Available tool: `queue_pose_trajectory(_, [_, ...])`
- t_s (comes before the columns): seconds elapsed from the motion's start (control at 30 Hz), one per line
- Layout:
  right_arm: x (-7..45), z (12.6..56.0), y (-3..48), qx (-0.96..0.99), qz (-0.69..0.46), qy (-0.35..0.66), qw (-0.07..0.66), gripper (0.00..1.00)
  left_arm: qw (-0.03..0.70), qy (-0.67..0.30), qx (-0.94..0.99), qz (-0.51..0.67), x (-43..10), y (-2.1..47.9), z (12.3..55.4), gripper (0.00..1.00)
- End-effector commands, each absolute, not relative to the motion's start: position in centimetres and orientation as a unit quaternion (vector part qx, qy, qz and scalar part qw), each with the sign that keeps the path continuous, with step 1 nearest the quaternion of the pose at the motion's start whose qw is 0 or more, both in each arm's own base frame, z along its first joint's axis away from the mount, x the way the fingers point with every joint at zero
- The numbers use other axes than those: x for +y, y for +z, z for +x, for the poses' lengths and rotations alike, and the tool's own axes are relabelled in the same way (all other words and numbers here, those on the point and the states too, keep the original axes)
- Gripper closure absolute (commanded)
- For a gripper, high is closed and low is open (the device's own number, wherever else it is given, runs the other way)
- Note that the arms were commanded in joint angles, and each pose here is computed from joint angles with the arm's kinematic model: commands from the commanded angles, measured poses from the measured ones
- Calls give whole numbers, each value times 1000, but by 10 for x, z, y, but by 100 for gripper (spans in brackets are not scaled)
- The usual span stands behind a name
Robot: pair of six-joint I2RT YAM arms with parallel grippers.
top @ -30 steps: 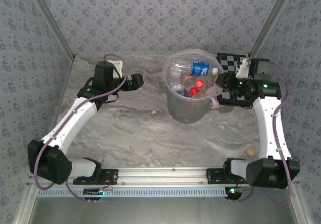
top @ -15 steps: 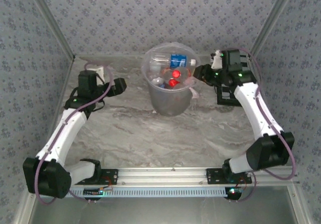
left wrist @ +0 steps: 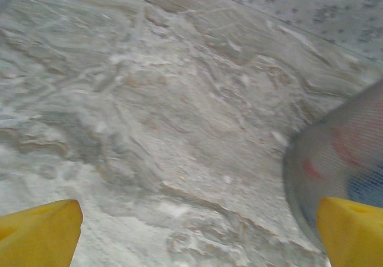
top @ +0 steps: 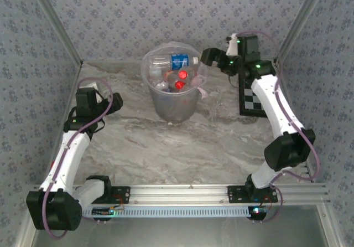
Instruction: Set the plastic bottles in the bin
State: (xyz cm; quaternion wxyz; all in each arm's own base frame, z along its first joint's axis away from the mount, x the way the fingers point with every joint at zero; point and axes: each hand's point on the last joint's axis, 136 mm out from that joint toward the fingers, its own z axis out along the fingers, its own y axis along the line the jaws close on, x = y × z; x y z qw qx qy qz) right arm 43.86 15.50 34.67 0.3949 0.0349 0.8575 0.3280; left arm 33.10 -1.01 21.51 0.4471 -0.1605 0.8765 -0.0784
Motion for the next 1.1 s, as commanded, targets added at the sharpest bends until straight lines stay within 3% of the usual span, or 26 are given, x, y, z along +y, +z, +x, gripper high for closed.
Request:
queue_pose_trajectory(0.0, [97,418,353,864,55,232,443,0,466,17,864,-192,26,209,327,0])
queue_pose_trajectory(0.2, [28,401,282,859,41,-26,509,0,472,182,825,-252,83,178,332,0])
queue_pose_trajectory(0.3, [3,389,238,858,54,-93,502,0,463,184,833,-241,85,157,349,0])
queue_pose_trajectory(0.53, [-13,376,150,862,64,-118,488,0,483,154,836,-209,73,127,381,0])
queue_pose_trajectory(0.8, [-24,370,125,834,89,-115,533,0,534,132,820,-156,62,122,387,0])
queue_pose_trajectory(1.07, [-13,377,116,817,26,-127,561,0,543,108,824,-119,48,101,394,0])
